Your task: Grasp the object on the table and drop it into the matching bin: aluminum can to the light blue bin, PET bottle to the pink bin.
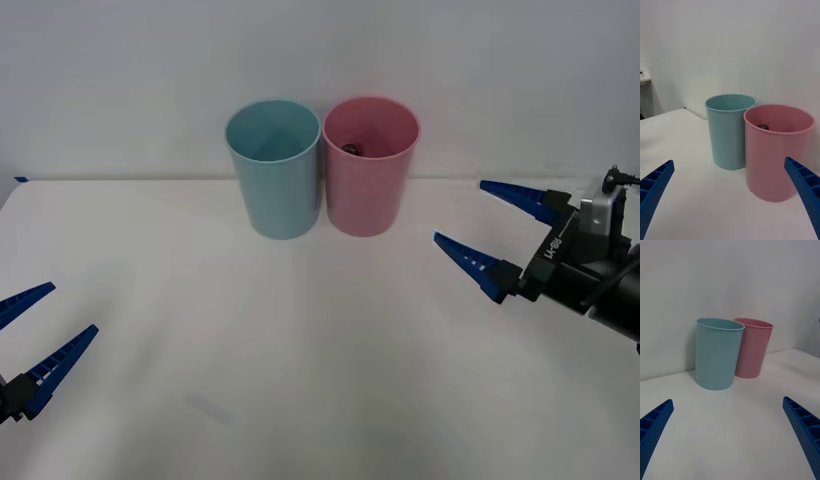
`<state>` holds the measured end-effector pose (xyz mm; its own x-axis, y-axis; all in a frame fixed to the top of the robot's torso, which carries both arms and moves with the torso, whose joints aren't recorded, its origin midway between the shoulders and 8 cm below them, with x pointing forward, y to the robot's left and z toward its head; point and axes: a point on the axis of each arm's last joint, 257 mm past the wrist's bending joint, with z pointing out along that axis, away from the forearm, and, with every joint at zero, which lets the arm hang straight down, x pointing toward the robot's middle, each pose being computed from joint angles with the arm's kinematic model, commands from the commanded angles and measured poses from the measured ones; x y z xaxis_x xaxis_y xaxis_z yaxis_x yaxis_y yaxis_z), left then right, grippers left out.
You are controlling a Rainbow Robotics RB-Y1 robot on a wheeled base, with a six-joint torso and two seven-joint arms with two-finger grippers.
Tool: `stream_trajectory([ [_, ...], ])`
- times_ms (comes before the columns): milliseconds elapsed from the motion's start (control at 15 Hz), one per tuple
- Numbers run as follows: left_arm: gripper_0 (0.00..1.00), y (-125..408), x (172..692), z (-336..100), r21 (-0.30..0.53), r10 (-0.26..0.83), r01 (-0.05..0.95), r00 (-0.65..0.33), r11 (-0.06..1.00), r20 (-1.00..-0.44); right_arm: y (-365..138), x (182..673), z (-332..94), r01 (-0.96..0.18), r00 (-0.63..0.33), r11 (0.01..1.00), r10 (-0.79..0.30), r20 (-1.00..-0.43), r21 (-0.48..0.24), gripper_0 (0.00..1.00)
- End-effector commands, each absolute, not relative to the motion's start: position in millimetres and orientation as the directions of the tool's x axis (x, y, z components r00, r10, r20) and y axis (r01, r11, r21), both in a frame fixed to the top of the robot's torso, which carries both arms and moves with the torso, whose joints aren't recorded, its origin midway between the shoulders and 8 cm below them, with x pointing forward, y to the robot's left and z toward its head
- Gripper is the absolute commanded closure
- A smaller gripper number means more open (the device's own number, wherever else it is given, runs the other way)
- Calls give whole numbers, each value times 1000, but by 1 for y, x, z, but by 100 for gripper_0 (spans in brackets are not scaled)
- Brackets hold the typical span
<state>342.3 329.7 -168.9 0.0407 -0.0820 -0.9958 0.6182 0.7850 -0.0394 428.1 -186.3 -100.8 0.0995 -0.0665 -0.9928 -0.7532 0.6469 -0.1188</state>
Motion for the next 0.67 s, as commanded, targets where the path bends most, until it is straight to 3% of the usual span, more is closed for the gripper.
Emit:
stream_trajectory([
  [67,0,330,342,-169,-39,-82,618,41,785,-996,-201,407,-115,-760,88,639,-76,-993,-116,0],
  [267,0,330,342,-169,-39,-82,618,41,785,-996,-222,385,-134,-752,67,648,-100,-993,-116,0],
  [400,0,330,342,-169,-39,-82,618,41,785,-996,-245,372,-148,-720,87,672,-163,-983,-175,0],
  [667,0,330,342,-169,-39,-82,618,41,785,-996,-277,341,-174,-674,63,711,-214,-975,-200,0],
])
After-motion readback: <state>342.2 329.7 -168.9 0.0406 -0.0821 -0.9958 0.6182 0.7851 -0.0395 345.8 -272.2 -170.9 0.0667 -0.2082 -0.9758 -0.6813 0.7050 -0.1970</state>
